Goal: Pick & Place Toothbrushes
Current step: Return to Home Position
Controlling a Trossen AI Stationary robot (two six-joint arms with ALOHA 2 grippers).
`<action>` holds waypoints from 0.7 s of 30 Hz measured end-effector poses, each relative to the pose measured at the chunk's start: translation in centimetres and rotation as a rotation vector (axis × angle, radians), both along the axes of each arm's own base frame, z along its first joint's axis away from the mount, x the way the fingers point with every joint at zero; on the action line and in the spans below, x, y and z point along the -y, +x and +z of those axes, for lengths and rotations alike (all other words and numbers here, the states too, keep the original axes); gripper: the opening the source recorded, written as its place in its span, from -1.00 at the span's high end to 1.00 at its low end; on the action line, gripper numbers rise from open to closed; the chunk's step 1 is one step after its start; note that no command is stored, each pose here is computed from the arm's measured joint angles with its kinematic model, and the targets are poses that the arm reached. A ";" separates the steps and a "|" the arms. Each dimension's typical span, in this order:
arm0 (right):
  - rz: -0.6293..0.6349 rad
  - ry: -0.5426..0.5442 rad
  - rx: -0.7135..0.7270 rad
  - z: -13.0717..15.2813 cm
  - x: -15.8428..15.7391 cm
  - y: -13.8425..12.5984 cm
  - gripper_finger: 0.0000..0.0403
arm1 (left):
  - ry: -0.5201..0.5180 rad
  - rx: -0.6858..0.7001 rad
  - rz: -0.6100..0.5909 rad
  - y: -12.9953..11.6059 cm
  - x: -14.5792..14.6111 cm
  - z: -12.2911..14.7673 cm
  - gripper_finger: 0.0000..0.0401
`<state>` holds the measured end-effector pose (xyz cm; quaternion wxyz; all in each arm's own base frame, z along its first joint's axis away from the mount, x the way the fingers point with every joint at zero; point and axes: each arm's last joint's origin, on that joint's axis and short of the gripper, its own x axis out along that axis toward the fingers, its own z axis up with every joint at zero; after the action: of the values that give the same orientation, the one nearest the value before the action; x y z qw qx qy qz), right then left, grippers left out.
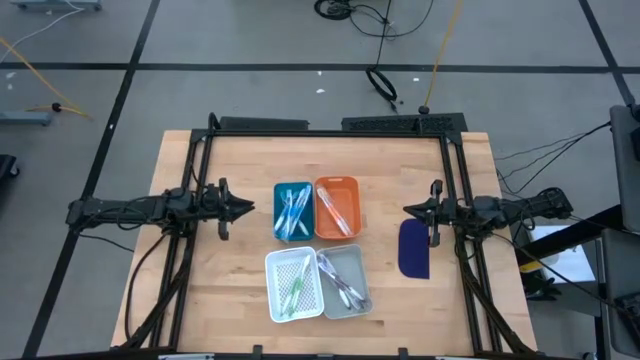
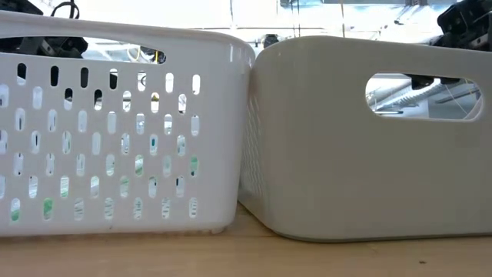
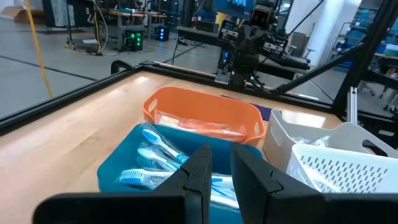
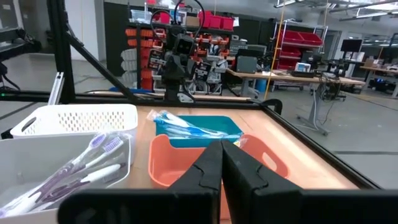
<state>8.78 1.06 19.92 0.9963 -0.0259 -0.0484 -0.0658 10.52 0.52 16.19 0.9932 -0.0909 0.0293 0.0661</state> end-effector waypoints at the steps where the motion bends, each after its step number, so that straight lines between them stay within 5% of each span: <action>1: 0.000 0.001 0.003 0.0 0.0 0.0 1.00 | 0.000 0.001 0.000 0.0 0.0 0.0 0.72; 21: 0.000 0.006 0.027 0.2 0.0 0.0 1.00 | -0.002 0.001 0.000 0.0 0.0 0.0 0.72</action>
<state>8.77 1.06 20.12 0.9957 -0.0218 -0.0614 -0.0663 10.52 0.52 16.20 0.9932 -0.0917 0.0287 0.0662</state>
